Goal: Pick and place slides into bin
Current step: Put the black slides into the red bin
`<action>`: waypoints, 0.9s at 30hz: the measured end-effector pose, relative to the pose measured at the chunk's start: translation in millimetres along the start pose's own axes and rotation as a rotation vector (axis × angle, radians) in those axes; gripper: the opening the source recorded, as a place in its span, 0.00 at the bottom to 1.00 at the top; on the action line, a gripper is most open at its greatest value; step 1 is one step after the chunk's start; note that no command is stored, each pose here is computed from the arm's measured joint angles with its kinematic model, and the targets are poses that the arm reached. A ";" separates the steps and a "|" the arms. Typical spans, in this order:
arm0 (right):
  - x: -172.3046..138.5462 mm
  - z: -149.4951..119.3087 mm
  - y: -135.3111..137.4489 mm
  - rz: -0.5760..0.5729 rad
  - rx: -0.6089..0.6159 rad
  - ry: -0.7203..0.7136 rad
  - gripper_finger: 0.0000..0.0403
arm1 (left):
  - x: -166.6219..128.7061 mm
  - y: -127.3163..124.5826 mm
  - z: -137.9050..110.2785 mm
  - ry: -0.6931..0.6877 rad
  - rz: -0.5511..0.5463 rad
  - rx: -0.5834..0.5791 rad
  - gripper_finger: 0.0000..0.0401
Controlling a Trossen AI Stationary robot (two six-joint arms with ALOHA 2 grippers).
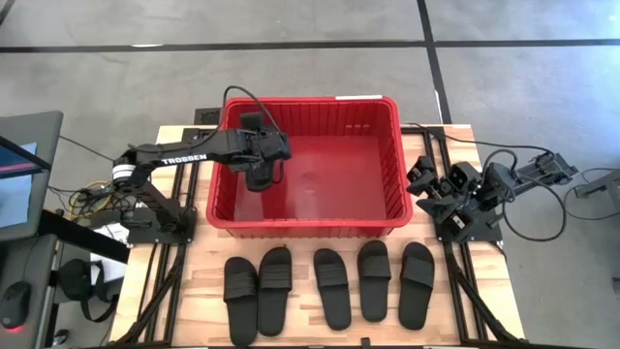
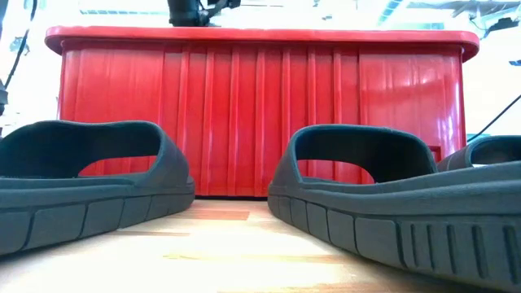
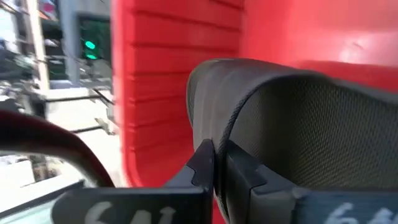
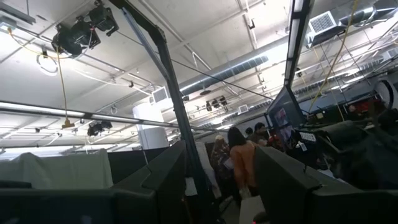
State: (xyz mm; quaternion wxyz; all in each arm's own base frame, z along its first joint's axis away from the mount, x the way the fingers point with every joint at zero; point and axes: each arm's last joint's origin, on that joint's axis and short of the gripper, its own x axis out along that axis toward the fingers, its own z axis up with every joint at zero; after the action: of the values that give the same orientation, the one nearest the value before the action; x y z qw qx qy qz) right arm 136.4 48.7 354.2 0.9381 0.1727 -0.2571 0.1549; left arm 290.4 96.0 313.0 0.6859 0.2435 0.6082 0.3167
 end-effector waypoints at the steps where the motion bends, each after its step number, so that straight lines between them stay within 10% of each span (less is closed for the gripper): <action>1: 0.0 0.0 0.0 0.000 0.000 0.000 0.43 | 3.1 -2.0 -1.4 0.010 -0.005 0.001 0.00; 27: 0.0 0.8 0.1 -0.001 0.009 -0.009 0.43 | 79.1 -25.7 -27.6 0.057 -0.138 0.076 0.00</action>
State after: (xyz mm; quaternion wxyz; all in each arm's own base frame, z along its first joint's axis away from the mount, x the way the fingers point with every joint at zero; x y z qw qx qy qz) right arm 136.0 48.5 354.9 0.9362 0.1779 -0.2604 0.1549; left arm 271.4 134.9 236.8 0.6788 0.2177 0.6545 0.2520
